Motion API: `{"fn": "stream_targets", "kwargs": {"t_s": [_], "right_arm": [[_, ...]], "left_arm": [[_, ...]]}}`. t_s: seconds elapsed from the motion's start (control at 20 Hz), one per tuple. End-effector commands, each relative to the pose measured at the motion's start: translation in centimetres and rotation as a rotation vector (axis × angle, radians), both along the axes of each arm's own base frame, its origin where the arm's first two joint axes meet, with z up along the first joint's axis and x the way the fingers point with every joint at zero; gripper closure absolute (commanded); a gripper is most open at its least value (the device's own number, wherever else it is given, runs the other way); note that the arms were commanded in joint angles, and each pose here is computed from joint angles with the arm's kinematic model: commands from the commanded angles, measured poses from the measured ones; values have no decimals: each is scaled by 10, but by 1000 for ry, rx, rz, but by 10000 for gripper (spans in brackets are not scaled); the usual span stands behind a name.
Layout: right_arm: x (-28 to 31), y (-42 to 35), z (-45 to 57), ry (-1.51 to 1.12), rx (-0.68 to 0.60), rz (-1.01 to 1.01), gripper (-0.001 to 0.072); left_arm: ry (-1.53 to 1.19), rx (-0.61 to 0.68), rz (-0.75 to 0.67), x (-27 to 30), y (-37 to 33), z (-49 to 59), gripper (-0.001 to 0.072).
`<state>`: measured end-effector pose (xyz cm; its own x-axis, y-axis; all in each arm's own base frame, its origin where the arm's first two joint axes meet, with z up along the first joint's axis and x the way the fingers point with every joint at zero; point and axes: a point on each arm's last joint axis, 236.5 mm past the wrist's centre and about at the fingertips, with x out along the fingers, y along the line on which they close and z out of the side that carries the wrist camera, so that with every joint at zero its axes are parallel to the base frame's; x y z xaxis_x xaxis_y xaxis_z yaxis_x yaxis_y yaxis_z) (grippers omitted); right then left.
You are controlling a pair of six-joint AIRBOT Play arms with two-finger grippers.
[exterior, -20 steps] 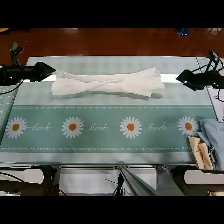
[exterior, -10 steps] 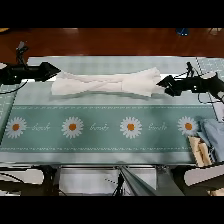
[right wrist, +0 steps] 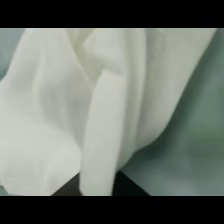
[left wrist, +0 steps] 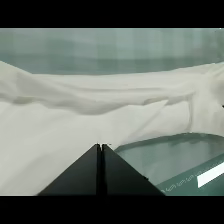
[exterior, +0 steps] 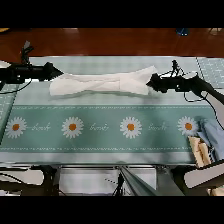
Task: Fold the shirts.
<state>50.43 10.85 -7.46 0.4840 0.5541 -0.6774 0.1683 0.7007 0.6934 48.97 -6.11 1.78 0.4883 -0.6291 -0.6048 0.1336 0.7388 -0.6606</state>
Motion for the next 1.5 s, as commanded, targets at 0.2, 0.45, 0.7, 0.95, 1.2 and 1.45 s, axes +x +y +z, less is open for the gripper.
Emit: {"fn": "stream_targets", "kwargs": {"t_s": [0.2, 0.45, 0.7, 0.95, 1.2, 1.45], "right_arm": [[-68, 10, 83, -68, -220, 318, 680], [-118, -6, 149, -91, -438, 326, 680], [-153, -4, 191, -118, -433, 306, 680], [-180, -4, 213, -123, -424, 303, 680], [-204, -5, 229, -119, -414, 296, 680], [-221, -6, 244, -150, -416, 290, 680]], "left_arm": [[110, -230, -256, -54, -80, 32, 681], [145, -213, -410, -84, -174, 27, 681], [196, -196, -544, -129, -253, 20, 681], [273, -167, -625, -173, -316, -12, 680], [311, -156, -625, -205, -372, -41, 680], [303, -154, -581, -212, -401, -59, 680]]}}
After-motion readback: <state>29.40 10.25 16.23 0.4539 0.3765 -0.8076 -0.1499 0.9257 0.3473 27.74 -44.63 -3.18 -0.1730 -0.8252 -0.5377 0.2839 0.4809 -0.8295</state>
